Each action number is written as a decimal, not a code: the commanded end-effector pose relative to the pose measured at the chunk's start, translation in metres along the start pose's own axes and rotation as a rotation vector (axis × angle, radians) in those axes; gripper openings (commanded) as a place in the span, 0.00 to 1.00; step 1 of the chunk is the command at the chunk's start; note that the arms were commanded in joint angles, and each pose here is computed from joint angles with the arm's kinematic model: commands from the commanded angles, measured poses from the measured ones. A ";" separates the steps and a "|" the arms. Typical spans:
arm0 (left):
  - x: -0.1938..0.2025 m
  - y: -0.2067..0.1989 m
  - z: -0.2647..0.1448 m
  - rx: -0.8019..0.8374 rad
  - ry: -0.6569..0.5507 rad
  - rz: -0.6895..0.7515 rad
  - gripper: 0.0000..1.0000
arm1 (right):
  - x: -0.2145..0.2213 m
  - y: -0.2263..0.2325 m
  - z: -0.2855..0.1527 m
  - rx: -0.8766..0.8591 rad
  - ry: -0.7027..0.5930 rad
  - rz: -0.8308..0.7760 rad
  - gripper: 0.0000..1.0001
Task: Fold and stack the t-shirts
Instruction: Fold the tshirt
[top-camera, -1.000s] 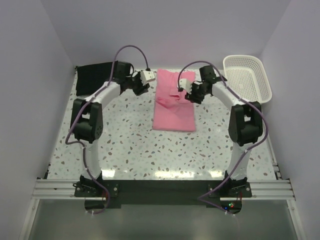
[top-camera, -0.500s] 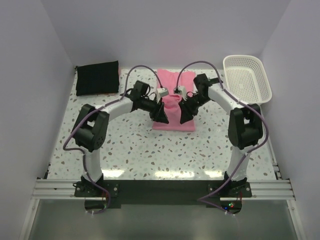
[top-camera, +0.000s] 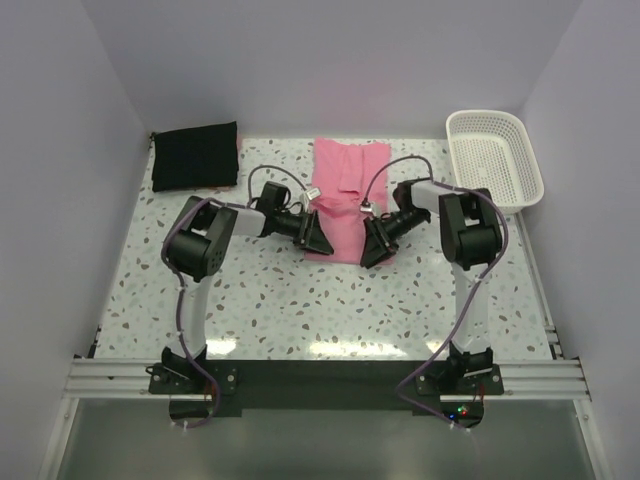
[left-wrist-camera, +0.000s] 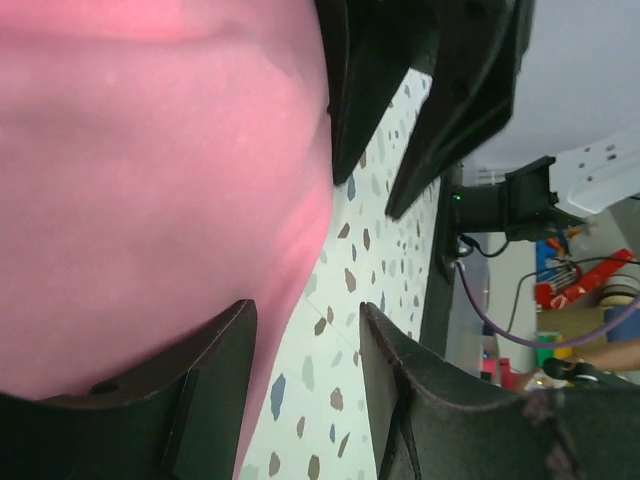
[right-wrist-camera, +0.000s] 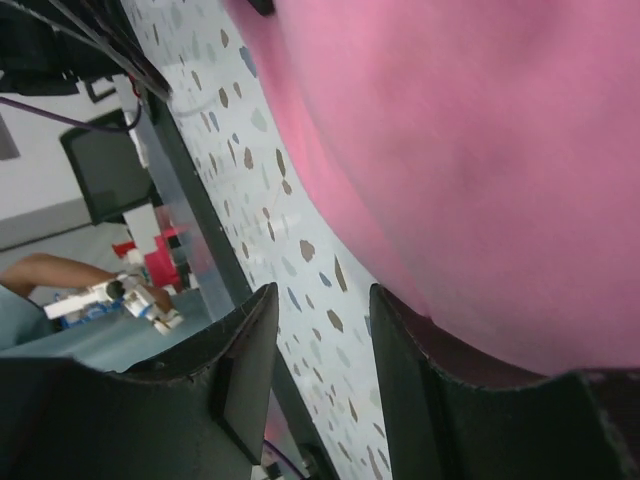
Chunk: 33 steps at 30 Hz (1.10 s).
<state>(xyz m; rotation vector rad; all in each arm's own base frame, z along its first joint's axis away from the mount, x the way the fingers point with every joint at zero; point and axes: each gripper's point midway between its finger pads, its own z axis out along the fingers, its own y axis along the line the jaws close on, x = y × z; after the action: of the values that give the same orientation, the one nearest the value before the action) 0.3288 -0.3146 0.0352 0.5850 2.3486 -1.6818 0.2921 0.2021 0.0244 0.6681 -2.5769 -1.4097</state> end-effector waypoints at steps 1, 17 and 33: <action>0.001 0.011 -0.011 0.006 -0.034 -0.061 0.52 | 0.005 -0.028 -0.017 0.026 -0.033 0.085 0.46; -0.022 -0.028 -0.076 -0.189 -0.019 0.598 0.51 | -0.011 0.031 -0.096 0.270 -0.130 -0.422 0.42; -0.001 0.002 -0.042 -0.410 0.259 1.518 0.50 | -0.024 -0.014 -0.066 0.740 0.020 -1.278 0.43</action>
<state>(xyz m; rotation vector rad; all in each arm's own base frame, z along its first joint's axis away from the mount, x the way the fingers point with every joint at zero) 0.3067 -0.2704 0.0478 1.7716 1.5035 -0.5889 0.3002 0.1523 0.0440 2.3856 -2.6345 -0.6015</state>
